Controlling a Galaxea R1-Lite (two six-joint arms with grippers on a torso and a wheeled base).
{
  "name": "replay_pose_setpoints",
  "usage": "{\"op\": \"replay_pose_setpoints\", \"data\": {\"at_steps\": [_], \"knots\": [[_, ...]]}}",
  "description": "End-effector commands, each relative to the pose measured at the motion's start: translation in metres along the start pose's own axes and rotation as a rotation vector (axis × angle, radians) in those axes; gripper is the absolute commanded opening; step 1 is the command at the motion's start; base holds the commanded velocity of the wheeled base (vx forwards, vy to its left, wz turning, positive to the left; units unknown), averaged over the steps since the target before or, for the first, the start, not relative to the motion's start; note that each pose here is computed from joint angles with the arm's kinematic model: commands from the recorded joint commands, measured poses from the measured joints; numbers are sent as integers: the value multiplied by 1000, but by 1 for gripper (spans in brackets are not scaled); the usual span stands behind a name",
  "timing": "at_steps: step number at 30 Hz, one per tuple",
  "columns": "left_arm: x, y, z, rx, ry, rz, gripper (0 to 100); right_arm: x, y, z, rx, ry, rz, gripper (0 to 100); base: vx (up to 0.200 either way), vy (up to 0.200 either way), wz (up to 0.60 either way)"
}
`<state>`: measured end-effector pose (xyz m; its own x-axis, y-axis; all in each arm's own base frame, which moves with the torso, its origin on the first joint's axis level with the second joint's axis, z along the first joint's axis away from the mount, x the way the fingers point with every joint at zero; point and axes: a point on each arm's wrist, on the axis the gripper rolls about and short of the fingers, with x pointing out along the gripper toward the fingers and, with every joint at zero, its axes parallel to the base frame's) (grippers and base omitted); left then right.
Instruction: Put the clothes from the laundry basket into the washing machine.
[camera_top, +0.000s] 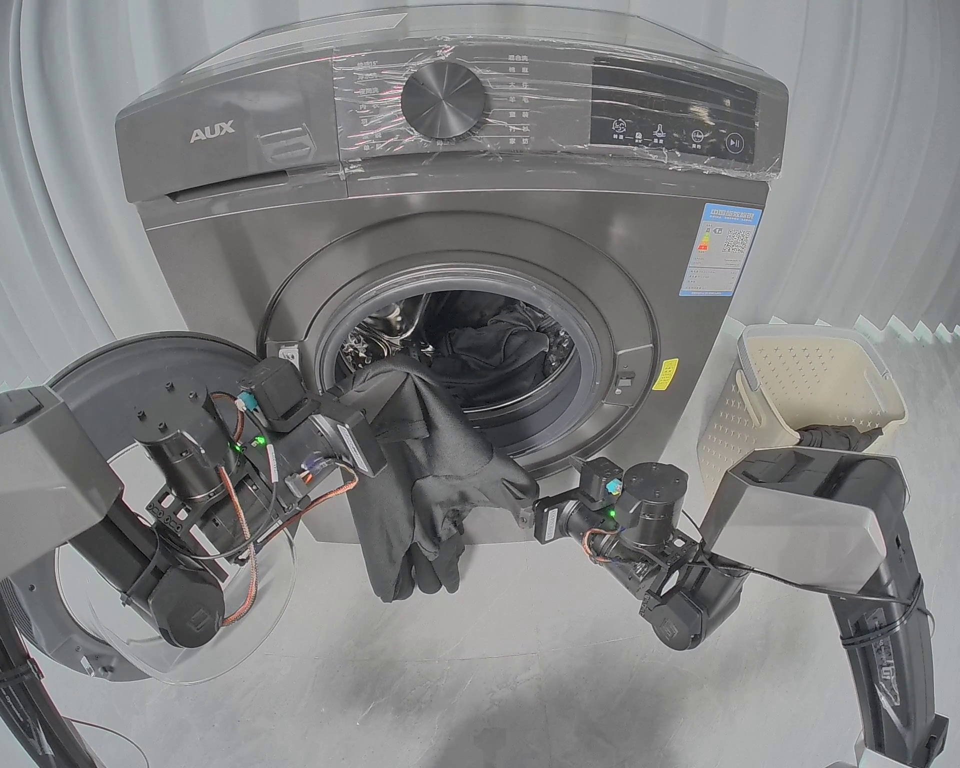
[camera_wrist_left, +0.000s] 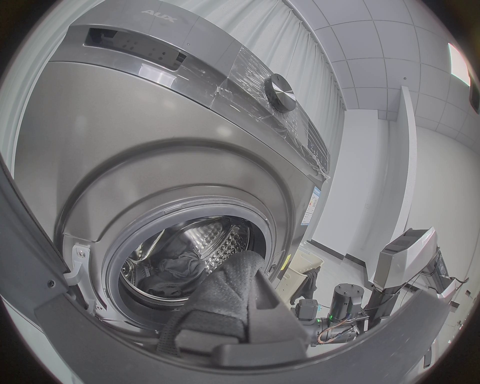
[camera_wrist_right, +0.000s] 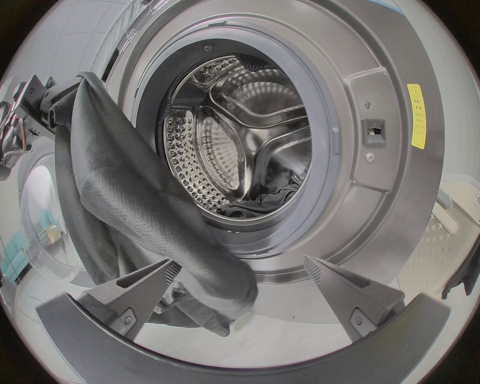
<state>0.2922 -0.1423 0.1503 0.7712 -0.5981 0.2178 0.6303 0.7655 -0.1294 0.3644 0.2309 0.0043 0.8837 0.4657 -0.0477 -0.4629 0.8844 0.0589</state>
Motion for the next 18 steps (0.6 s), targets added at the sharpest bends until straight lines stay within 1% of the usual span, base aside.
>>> {"op": "replay_pose_setpoints", "data": {"at_steps": [1,6,12,16,17,18], "knots": [[0,0,0,-1,0,-1,0,3,-4,2,1,-11,-17,100,0,0,0],[0,0,0,-1,0,-1,0,6,-8,1,1,-4,-31,100,0,0,0],[-1,0,0,-1,3,-2,0,5,0,-1,-1,-8,-1,100,0,0,0],[-1,0,0,-1,3,-2,0,1,19,-6,-1,8,81,100,0,0,0],[-1,0,0,-1,3,-2,0,0,21,-6,-1,8,88,100,0,0,0],[-1,0,0,-1,3,-2,0,-2,28,-7,-2,11,111,100,0,0,0]]}}
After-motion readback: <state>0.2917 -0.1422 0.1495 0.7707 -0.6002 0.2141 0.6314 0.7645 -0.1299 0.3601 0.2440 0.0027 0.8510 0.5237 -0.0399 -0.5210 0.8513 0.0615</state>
